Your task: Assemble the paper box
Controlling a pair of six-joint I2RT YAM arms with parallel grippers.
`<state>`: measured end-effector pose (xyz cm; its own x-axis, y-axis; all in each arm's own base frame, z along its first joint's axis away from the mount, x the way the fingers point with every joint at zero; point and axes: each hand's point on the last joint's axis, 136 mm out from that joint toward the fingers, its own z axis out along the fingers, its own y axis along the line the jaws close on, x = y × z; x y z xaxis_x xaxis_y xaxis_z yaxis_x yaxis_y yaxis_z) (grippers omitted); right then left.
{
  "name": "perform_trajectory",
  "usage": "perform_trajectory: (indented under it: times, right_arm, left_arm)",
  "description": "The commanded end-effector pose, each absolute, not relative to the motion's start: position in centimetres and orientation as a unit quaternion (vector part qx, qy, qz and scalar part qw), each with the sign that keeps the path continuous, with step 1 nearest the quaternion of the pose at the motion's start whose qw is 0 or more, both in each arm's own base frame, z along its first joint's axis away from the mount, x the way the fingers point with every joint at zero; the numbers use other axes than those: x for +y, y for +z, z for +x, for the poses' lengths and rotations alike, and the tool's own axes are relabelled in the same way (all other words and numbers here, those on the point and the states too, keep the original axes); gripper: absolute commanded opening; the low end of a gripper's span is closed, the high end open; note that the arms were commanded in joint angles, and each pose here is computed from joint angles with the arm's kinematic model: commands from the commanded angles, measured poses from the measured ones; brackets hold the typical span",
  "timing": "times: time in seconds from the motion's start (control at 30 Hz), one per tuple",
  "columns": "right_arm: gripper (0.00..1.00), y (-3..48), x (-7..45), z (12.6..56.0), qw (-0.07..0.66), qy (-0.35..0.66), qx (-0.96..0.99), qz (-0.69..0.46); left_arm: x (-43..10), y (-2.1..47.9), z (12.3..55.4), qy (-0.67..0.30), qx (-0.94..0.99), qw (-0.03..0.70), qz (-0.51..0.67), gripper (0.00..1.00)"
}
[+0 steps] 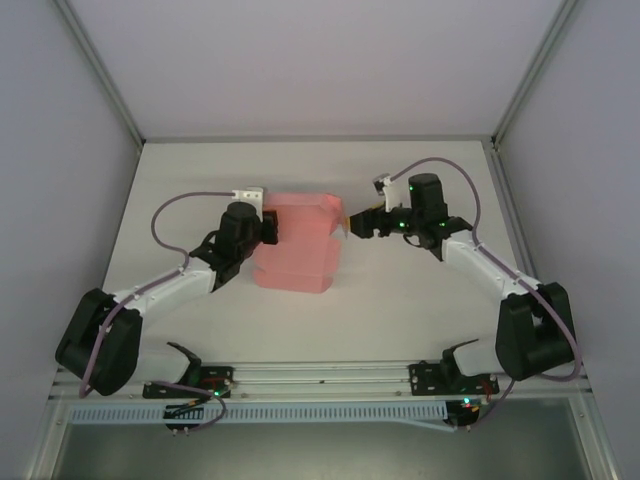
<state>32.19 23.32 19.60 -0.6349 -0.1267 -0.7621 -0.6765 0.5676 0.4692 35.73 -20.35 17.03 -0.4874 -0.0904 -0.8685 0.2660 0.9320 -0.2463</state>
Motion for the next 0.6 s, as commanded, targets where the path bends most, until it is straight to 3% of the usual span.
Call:
perform_trajectory:
  times: [0.0, 0.57]
  right_arm:
    - [0.75, 21.5, 25.6, 30.3, 0.352, 0.435, 0.765, -0.318]
    - [0.57, 20.0, 28.8, 33.2, 0.387, 0.339, 0.798, -0.315]
  left_arm:
    - [-20.6, 16.8, 35.8, -0.184, 0.846, 0.497, 0.055, 0.0]
    - [-21.2, 16.0, 35.9, -0.184, 0.854, 0.482, 0.062, 0.0]
